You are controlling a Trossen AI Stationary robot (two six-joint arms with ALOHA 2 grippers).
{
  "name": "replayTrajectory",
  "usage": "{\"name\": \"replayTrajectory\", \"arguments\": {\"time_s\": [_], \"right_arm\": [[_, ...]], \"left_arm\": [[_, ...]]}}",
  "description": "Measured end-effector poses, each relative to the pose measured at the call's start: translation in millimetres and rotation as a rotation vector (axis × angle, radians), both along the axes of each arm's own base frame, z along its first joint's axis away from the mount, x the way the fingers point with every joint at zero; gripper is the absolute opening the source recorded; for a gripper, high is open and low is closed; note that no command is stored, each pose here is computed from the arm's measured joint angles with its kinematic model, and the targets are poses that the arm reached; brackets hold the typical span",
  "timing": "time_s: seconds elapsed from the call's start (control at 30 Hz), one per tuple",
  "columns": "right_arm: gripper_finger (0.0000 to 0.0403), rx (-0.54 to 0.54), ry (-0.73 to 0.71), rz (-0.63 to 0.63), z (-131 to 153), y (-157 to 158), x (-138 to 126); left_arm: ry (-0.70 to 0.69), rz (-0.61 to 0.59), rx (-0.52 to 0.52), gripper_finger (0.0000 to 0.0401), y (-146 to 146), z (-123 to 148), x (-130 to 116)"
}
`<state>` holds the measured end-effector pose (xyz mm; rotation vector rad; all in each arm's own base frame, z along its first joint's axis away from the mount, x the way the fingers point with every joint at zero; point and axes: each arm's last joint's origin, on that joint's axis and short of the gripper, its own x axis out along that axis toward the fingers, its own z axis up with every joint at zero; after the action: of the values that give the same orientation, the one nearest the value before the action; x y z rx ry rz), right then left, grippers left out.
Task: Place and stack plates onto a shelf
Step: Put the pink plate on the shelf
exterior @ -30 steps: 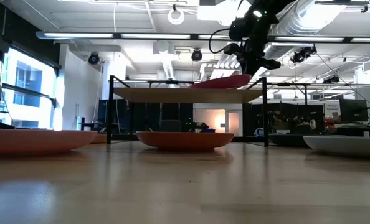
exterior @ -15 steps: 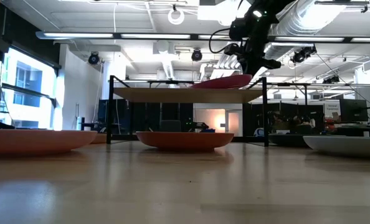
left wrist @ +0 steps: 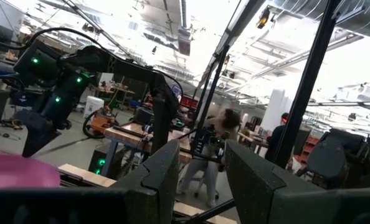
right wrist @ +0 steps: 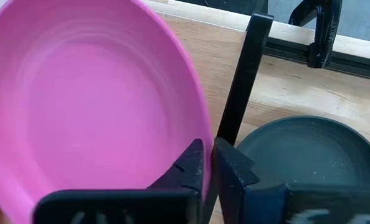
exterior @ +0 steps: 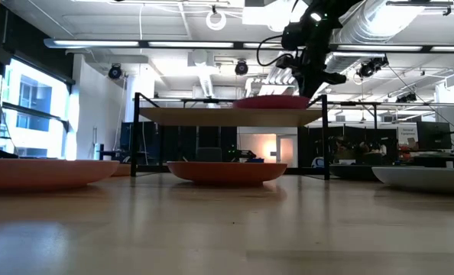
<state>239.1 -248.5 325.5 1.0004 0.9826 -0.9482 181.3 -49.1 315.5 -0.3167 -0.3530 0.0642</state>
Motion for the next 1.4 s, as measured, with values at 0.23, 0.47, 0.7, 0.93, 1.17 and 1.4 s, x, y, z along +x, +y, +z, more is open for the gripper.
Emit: {"name": "replayTrajectory", "arguments": {"time_s": [0.23,0.47,0.7,0.93,1.17,1.4], "right_arm": [[0.0100,-0.007,0.005,0.014,0.0,-0.1,0.0],[0.0118,-0.055,-0.018,0.057,5.3,-0.4,0.0],[0.0108,-0.175,-0.180,0.086,31.4,7.8,3.5],[0.0010,-0.181,-0.271,0.228,27.0,34.3,47.1],[0.0003,-0.186,-0.456,0.277,23.8,47.7,88.1],[0.0000,-0.140,-0.483,0.291,7.7,55.9,112.3]], "left_arm": [[0.000,0.000,0.000,0.0117,0.0,0.0,0.0],[0.000,0.000,0.000,0.0117,0.0,0.0,0.0],[0.000,0.000,0.000,0.0117,0.0,0.0,0.0],[0.000,0.001,0.000,0.0117,0.0,0.0,0.0],[0.000,0.003,-0.006,0.0117,0.1,-0.1,0.0],[-0.002,-0.003,-0.025,0.0117,0.2,-0.1,0.0]]}}
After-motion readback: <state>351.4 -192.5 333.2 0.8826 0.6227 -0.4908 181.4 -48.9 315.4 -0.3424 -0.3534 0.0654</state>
